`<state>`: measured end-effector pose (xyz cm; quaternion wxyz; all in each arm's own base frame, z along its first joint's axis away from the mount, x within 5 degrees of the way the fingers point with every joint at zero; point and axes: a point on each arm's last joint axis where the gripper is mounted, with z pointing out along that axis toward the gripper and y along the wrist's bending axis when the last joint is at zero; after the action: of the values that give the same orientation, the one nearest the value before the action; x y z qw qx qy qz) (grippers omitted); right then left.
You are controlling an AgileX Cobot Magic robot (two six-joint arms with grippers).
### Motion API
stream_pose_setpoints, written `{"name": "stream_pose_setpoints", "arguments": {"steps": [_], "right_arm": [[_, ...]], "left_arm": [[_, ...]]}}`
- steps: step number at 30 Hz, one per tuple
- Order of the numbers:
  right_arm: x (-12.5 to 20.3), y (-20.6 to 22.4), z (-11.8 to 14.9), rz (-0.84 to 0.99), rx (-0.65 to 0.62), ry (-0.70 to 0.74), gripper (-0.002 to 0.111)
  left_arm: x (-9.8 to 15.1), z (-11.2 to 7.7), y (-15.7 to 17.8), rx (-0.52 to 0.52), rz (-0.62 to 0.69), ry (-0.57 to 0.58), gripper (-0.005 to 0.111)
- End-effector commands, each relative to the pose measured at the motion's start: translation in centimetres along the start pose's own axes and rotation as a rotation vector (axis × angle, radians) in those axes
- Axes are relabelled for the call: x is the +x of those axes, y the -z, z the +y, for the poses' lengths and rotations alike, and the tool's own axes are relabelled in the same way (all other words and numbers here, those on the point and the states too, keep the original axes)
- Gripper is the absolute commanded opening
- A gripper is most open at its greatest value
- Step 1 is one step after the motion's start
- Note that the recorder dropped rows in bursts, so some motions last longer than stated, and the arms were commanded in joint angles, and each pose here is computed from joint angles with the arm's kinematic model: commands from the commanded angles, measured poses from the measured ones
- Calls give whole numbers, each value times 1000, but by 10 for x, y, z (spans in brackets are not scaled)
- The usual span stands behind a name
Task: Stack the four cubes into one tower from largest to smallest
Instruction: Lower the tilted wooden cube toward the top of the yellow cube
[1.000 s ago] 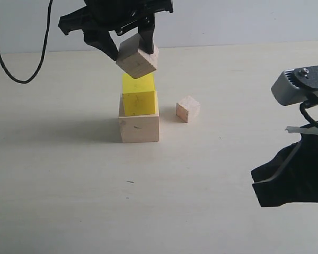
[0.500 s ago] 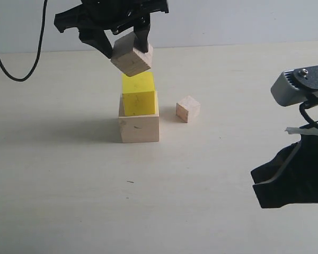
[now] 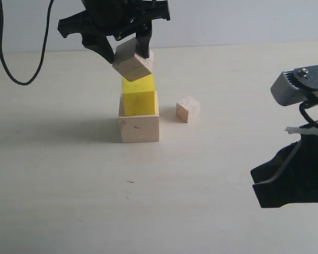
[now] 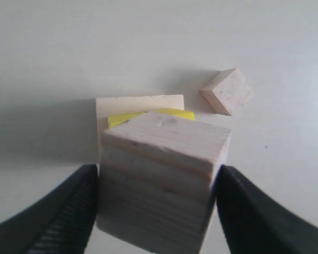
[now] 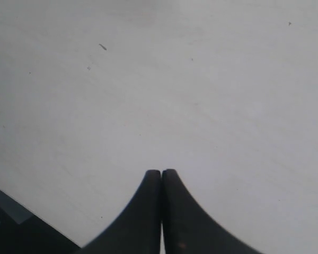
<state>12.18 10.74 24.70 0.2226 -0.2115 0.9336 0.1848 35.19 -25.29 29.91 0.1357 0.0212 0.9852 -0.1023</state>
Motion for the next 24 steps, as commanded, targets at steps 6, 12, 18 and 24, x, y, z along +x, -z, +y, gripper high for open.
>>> {"name": "stream_pose_setpoints", "arguments": {"steps": [6, 12, 18, 24], "right_arm": [[0, 1, -1, -15, 7, 14, 0], [0, 1, -1, -15, 7, 14, 0], [0, 1, -1, -15, 7, 14, 0], [0, 1, -1, -15, 7, 14, 0]], "left_arm": [[-2, 1, 0, -10, -15, 2, 0], [-2, 1, 0, -10, -15, 2, 0], [-1, 0, 0, 0, -8, 6, 0], [-1, 0, 0, 0, -8, 3, 0]]}}
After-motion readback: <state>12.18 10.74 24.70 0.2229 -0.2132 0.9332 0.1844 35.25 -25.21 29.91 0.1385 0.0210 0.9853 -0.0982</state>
